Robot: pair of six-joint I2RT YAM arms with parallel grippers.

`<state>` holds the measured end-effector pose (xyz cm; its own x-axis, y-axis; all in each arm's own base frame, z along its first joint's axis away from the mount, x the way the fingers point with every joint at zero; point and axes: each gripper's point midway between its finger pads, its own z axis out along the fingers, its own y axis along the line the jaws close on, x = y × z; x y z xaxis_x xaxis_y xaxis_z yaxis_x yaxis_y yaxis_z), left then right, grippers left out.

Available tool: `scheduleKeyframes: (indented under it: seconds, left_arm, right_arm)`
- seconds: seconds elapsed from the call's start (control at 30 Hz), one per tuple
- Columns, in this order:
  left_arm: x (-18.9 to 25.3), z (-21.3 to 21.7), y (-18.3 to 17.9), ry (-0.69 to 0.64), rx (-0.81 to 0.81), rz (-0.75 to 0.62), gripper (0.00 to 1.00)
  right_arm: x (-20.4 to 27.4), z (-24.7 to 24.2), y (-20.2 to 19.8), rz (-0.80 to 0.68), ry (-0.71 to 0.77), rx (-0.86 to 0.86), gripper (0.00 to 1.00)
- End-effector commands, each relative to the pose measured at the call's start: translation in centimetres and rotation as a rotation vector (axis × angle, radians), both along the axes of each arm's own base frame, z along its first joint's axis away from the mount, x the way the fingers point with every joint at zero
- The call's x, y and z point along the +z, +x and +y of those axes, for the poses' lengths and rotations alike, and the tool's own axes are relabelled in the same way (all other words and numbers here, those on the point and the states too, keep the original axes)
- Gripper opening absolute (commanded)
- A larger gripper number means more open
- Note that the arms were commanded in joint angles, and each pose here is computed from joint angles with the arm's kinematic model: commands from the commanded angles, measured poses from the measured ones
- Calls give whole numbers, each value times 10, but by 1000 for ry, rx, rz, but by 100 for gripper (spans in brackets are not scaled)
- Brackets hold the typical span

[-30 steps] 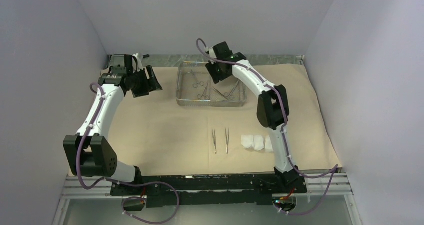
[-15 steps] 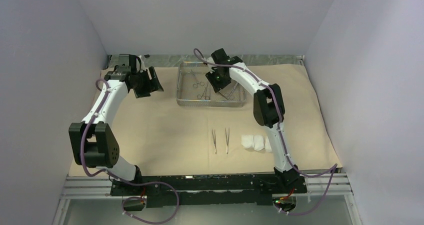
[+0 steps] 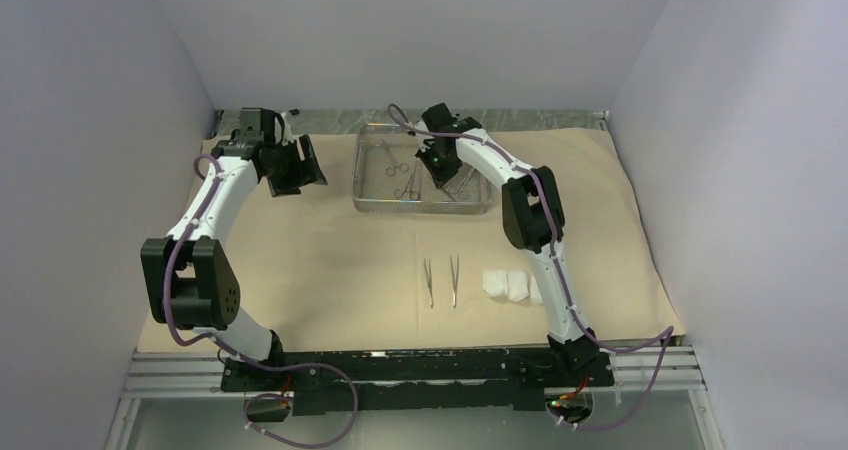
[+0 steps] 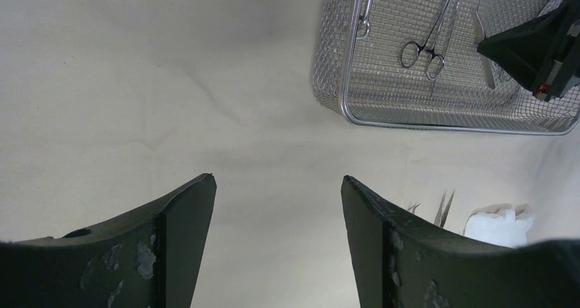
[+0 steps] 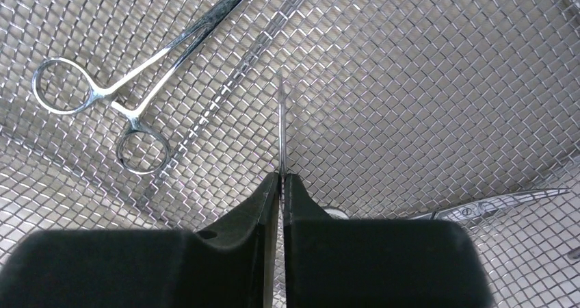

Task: Open and lay out the surgical kit
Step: Pick up the medical item from the container.

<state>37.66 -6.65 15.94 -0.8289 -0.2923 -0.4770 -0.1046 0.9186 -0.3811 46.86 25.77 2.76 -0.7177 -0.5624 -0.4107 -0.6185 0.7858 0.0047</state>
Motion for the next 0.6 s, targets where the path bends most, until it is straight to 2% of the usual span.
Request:
scheduleKeyframes:
  seconds: [0.0,0.33,0.47,0.57]
  left_arm:
    - [27,2,13,20,-1,-93,73]
    - [54,6,12,41,5,-175,74]
    - [57,5,7,32,10,-183,74]
    - [59,5,2,26,24,-188,74]
  right_arm:
    - [31,7,18,-92,49,-23,1]
    - [138,5,33,-321,129,-79,0]
    - [187,-1,31,-436,181,-181,0]
    - [211,7,15,-461,241,-267,0]
